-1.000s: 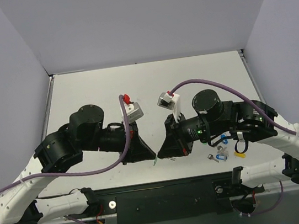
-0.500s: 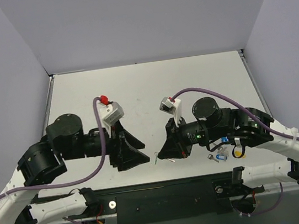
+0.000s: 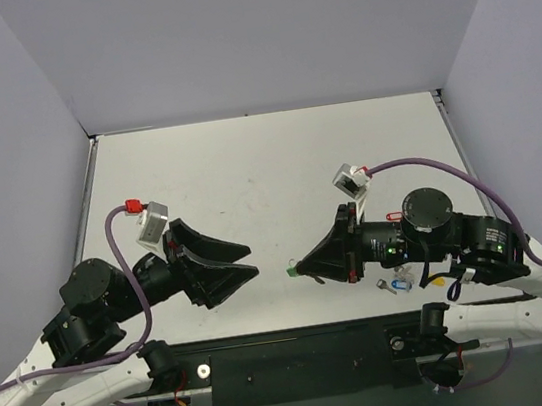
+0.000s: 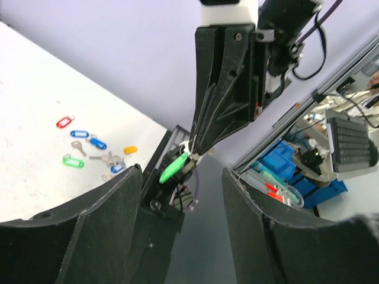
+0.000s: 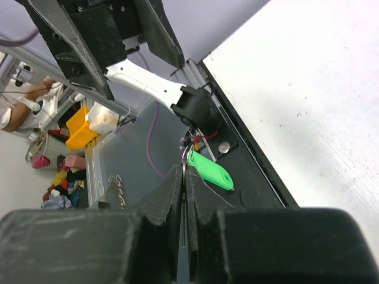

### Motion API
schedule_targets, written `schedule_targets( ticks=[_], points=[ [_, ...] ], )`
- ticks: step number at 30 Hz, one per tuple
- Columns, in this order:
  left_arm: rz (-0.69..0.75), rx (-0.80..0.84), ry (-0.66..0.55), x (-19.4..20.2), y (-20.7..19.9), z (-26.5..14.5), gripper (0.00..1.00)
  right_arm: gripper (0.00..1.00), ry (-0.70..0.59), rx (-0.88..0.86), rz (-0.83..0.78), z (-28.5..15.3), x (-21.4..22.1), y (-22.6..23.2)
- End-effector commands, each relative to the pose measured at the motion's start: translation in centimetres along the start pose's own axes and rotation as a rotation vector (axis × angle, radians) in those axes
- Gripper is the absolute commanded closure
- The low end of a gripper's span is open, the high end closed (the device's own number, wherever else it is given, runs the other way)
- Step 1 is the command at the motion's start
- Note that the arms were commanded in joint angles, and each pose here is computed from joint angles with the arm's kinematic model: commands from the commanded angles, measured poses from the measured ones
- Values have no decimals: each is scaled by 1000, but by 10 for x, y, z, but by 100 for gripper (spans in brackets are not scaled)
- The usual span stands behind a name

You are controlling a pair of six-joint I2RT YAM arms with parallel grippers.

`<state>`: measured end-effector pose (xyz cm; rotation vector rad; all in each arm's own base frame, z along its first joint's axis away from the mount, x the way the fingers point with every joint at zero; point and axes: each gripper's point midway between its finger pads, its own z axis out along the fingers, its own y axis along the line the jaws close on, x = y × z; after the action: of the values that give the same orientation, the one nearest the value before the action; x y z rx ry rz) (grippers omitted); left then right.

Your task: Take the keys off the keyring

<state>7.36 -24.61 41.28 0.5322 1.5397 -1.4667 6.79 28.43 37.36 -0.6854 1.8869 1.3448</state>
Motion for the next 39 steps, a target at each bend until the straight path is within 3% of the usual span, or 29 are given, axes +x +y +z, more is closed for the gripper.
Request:
schedule_targets(
  ticks=[1,8,14,22,39],
  points=[
    [-14,118,-195,-49,-32,1,35,100,-142,-78,1,7,-29,16],
    [-17,171,-262,-63,-43,-3,43,100,-167,-162,9,15,-40,26],
    [-36,182,-323,-59,-35,-4,47,100,-259,-349,82,4,-75,43],
    [-49,186,-363,-60,-29,6,53,100,-247,-503,91,-4,-84,69],
    [-95,266,-366,-66,-43,19,63,100,-243,-513,75,-6,-85,73]
  ],
)
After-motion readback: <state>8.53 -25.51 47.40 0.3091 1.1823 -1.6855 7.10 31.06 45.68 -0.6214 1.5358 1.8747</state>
